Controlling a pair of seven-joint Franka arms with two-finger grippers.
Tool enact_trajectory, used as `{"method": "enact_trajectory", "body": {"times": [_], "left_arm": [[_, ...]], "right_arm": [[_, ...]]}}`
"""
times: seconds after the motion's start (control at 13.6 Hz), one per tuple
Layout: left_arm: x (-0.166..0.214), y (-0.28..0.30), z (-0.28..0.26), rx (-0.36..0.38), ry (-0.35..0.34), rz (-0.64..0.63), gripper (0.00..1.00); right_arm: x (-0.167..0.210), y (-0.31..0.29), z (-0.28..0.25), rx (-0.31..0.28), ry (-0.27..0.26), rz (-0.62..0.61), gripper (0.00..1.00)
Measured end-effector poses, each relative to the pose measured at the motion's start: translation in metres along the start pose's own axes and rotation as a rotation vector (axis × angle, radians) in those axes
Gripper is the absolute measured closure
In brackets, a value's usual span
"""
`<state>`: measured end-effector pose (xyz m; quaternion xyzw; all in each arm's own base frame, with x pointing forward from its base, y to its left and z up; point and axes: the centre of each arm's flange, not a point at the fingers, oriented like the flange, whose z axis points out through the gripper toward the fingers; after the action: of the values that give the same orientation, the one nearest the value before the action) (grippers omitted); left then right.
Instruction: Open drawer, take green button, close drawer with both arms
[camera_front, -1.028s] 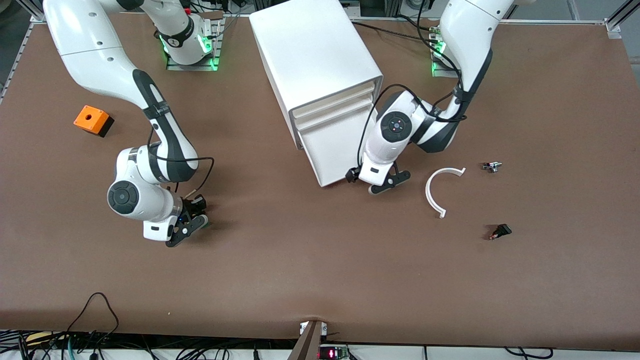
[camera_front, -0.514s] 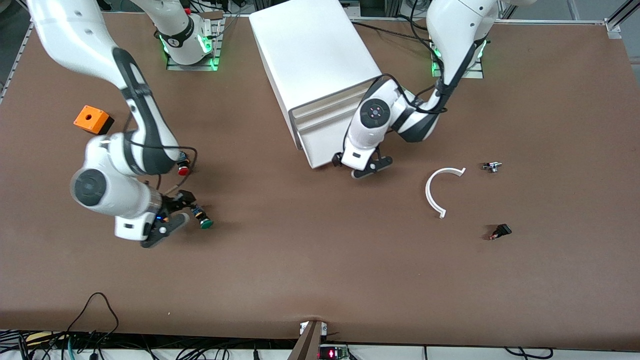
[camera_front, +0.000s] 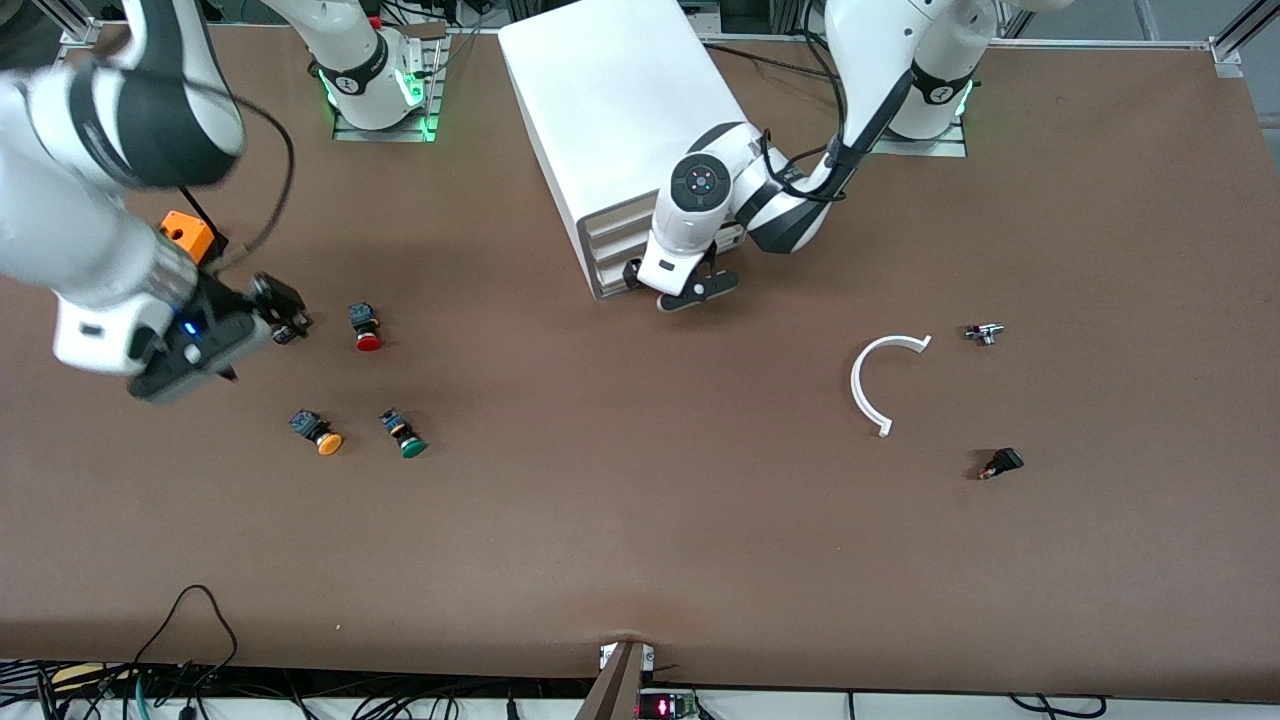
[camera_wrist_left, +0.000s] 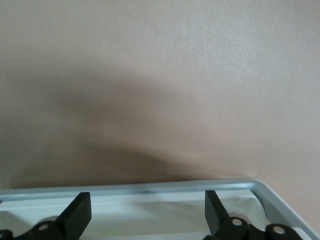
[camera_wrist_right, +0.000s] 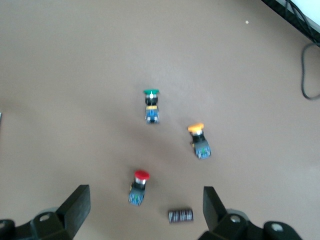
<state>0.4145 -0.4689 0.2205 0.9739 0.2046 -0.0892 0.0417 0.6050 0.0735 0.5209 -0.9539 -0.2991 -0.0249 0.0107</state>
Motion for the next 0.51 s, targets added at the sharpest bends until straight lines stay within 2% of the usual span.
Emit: {"method": "enact_trajectory", "body": {"times": [0.29, 0.51], "left_arm": [[-0.007, 0.002, 0.000, 0.005, -0.009, 0.011, 0.00], [0.005, -0.002, -0.002, 0.001, -0.009, 0.017, 0.00]], "right_arm": [[-0.040, -0.004, -0.066, 0.000, -0.007, 0.050, 0.00], [-0.049, -0.006, -0.103, -0.004, 0.000, 0.054, 0.00]]}}
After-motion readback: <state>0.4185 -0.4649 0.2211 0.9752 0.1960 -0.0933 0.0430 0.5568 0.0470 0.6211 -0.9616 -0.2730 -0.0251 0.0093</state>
